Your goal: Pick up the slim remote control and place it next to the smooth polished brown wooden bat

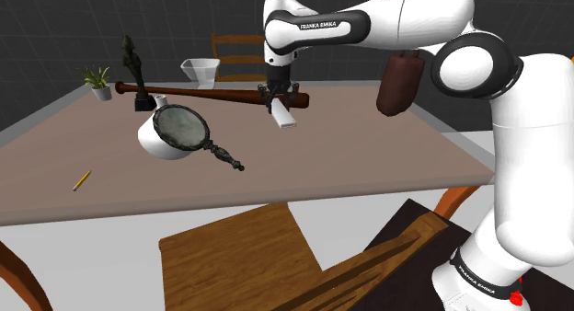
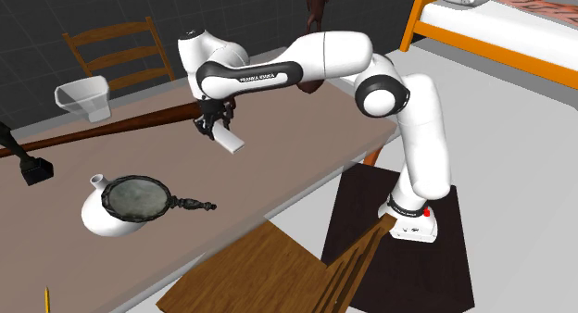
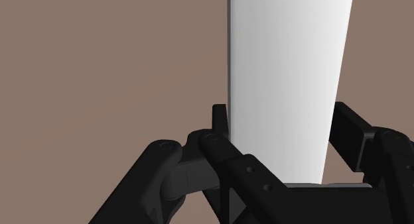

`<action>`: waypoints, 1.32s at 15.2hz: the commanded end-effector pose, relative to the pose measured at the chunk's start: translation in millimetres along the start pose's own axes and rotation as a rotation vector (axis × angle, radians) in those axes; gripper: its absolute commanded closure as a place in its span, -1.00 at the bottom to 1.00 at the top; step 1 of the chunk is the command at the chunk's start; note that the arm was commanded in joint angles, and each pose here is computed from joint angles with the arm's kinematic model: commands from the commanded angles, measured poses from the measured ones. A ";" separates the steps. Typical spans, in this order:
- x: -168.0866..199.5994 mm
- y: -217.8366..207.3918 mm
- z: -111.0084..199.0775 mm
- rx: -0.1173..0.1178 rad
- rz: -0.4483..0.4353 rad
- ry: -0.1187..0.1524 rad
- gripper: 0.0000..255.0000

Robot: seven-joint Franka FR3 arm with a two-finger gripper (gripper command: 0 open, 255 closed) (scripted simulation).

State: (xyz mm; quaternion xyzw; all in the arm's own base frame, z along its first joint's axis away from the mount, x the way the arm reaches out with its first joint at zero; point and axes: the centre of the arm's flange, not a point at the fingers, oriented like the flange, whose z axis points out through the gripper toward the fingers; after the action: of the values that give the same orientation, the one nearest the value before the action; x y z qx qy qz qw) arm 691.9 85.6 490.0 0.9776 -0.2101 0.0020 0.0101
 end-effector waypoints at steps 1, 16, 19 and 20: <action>-0.4 -0.3 10.0 0.001 0.000 0.001 1.00; -1.0 -1.6 80.6 0.001 0.000 0.001 1.00; -0.9 -1.6 80.6 0.001 0.000 0.001 1.00; -0.9 -1.6 80.6 0.001 0.000 0.001 1.00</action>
State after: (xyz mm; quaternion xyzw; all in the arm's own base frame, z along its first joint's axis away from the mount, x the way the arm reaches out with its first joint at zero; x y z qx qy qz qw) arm 691.7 85.9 409.1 0.9776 -0.2101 0.0022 0.0099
